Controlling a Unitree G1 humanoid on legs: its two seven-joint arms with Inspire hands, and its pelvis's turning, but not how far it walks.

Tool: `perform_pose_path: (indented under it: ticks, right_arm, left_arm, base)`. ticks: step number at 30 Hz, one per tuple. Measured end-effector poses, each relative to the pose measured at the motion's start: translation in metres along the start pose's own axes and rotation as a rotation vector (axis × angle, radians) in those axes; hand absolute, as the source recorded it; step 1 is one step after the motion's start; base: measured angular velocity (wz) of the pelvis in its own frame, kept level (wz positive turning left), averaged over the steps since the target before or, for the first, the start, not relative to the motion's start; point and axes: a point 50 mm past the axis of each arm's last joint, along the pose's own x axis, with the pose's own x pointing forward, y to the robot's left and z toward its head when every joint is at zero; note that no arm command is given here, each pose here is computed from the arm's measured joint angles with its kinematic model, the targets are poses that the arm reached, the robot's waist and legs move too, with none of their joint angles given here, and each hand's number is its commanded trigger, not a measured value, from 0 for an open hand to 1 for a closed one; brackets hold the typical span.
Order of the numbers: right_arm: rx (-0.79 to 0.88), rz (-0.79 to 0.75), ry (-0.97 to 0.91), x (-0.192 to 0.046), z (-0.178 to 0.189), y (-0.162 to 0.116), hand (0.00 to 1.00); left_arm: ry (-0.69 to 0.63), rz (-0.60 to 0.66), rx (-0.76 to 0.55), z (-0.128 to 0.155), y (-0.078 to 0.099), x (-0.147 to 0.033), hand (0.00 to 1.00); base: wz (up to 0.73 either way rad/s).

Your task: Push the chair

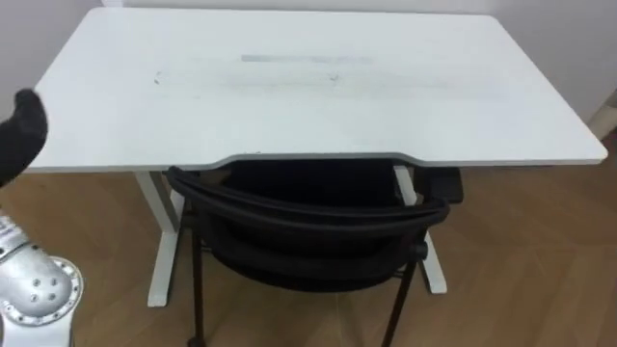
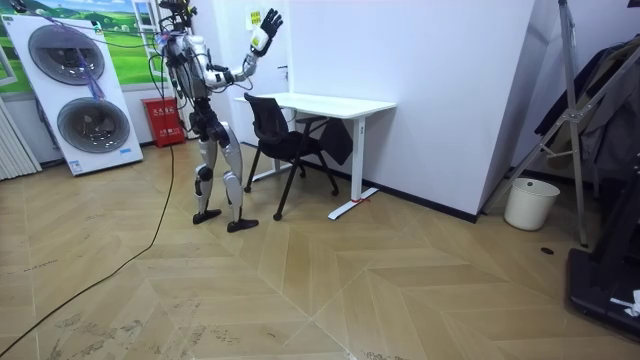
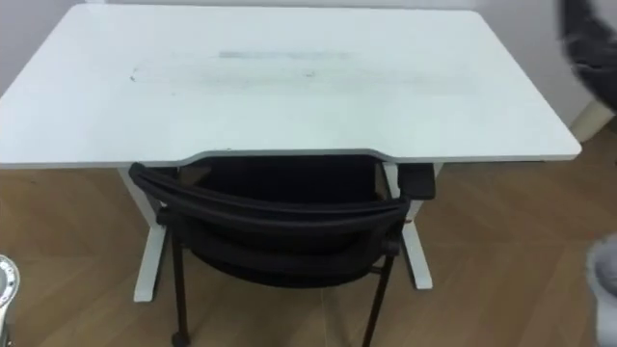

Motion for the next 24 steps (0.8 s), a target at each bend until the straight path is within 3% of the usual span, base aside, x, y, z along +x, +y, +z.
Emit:
perform_pose_path:
  ticks: [6,9,14,17,18,21,24]
  right_arm:
    - [0.001,-0.202,0.516,-0.049,-0.062,-0.047,0.0]
    - [-0.047,-0.277,0.771,-0.088,-0.09,-0.069,0.0]
    - [-0.108,-0.349,1.227,-0.169,-0.128,-0.105,0.0]
    - [-0.212,-0.393,1.506,-0.234,-0.139,-0.141,0.0]
    - [-0.235,-0.385,1.539,-0.242,-0.139,-0.147,0.0]
    - [-0.332,-0.31,1.698,-0.28,-0.133,-0.17,0.0]
    - [-0.437,-0.086,1.788,-0.303,-0.127,-0.175,0.0]
  left_arm:
    - [0.258,0.065,0.039,-0.039,0.025,-0.016,0.0]
    - [0.395,0.043,0.118,-0.064,0.034,-0.036,0.0]
    - [0.695,-0.029,0.27,-0.109,0.059,-0.092,0.0]
    - [0.909,-0.145,0.457,-0.14,0.097,-0.138,0.0]
    - [0.943,-0.169,0.487,-0.144,0.104,-0.146,0.0]
    - [1.095,-0.265,0.617,-0.155,0.138,-0.176,0.0]
    - [1.252,-0.334,0.733,-0.159,0.166,-0.206,0.0]
  base:
    - [-0.03]
    - [-0.07]
    - [-0.06]
    - [0.04]
    - [0.04]
    - [0.01]
    - [-0.01]
